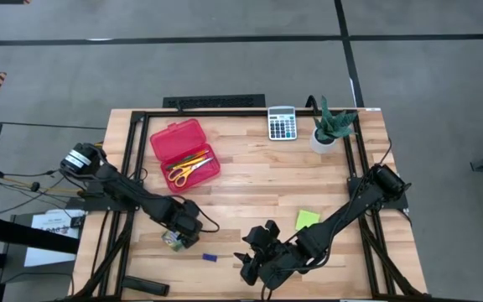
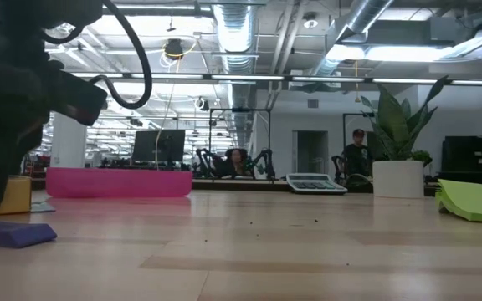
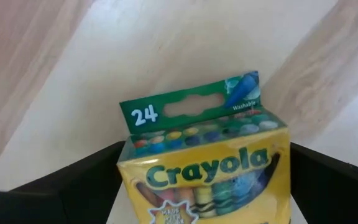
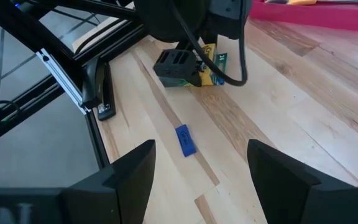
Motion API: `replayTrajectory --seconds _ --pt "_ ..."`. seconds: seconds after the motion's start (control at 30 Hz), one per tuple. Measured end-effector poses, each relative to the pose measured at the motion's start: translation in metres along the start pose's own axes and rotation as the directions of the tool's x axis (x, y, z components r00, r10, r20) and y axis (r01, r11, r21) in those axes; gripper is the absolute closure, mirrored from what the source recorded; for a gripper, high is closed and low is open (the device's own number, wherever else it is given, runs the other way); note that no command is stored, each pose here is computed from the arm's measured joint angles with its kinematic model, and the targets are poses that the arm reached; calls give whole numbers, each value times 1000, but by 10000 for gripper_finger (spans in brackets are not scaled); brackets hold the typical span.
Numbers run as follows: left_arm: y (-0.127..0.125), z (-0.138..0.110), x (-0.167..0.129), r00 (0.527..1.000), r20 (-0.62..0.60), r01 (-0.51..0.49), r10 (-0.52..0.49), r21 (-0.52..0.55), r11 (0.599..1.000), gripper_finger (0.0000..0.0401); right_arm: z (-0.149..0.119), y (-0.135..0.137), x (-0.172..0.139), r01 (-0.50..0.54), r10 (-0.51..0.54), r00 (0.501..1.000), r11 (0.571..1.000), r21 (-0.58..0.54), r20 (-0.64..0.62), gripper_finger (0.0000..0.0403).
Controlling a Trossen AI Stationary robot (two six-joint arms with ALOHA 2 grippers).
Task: Pack school essentials
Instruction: Put the yellow crayon box into the red supply box
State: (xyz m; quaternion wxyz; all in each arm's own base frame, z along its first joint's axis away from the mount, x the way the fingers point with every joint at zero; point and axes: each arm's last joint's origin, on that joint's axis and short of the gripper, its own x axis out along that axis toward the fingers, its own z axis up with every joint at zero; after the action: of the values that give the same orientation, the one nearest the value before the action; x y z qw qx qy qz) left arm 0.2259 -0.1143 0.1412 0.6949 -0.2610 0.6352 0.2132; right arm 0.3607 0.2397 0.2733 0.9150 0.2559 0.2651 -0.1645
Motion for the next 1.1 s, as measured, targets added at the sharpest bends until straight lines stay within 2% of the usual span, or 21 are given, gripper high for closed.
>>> replayTrajectory --seconds 0.23,0.57,0.77,0.87,1.0,1.1 --pt "0 0 0 1000 3 -11 11 -30 999 8 0 0 0 -1 1 1000 1000 -1 0 143" --pt "1 0 0 1000 -5 -17 17 -36 999 83 0 0 0 0 0 1000 1000 -1 0 143" --pt "1 0 0 1000 -19 -12 12 -32 999 81 0 0 0 -1 1 1000 1000 -1 0 143" --pt "2 -2 -2 998 -55 6 -6 4 1000 77 0 0 0 -1 1 1000 1000 -1 0 143" --pt "-1 -1 -22 998 -64 3 1 58 998 77 0 0 0 -1 1 1000 1000 -1 0 143" --pt "0 4 -41 999 -25 -46 48 102 994 77 0 0 0 0 0 1000 1000 -1 0 143"
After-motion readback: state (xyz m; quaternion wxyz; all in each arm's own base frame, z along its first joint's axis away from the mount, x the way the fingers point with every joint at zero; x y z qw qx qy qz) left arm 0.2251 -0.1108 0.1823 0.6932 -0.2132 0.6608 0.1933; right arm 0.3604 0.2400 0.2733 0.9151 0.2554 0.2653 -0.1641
